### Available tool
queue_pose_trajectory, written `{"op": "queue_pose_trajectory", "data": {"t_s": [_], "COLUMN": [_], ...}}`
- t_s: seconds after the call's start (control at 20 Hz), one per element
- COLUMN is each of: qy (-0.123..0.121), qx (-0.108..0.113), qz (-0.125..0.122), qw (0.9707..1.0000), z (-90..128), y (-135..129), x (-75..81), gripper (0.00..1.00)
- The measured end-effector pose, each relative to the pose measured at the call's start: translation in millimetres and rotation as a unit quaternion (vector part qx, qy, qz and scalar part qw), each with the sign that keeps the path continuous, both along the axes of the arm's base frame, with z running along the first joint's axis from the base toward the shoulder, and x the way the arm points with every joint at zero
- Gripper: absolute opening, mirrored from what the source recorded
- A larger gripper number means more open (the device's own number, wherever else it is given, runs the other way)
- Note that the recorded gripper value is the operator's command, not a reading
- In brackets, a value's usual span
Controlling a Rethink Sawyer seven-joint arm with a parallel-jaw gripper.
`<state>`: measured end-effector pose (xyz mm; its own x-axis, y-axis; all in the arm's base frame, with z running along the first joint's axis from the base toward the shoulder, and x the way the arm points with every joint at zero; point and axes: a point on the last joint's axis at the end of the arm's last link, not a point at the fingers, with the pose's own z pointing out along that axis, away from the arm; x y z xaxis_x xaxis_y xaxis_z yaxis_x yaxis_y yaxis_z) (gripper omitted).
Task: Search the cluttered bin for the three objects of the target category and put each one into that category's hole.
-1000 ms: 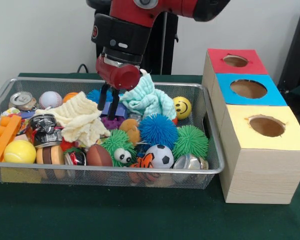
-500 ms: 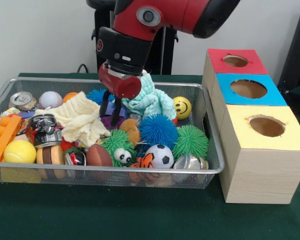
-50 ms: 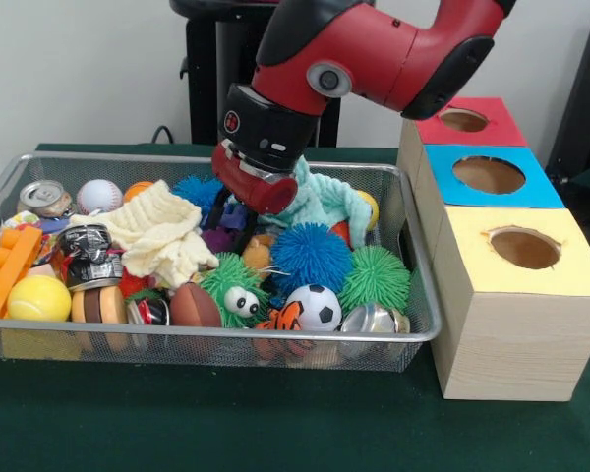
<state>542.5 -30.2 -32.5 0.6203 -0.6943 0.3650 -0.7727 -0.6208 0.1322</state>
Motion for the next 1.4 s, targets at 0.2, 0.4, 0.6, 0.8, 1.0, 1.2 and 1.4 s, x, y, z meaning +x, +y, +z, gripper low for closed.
{"op": "queue_pose_trajectory", "data": {"t_s": [0.2,0.4,0.6,0.8,1.0,1.2,1.4], "qy": [0.005,0.003,0.000,-0.008,-0.017,-0.026,-0.030], "qx": [-0.008,-0.007,-0.005,0.000,0.005,0.010,0.013], "qz": [0.006,0.004,-0.001,-0.010,-0.020,-0.028,-0.030], "qw": [0.9999,1.0000,1.0000,0.9999,0.9996,0.9992,0.9990], "z": [-1.5,1.3,5.1,12.8,21.7,29.8,33.8], "y": [1.1,-0.3,-3.4,-9.2,-15.9,-21.1,-22.6], "x": [-2.7,-2.3,-1.0,2.5,7.7,12.6,15.1], "gripper": [1.00,1.00,1.00,1.00,1.00,1.00,1.00]}}
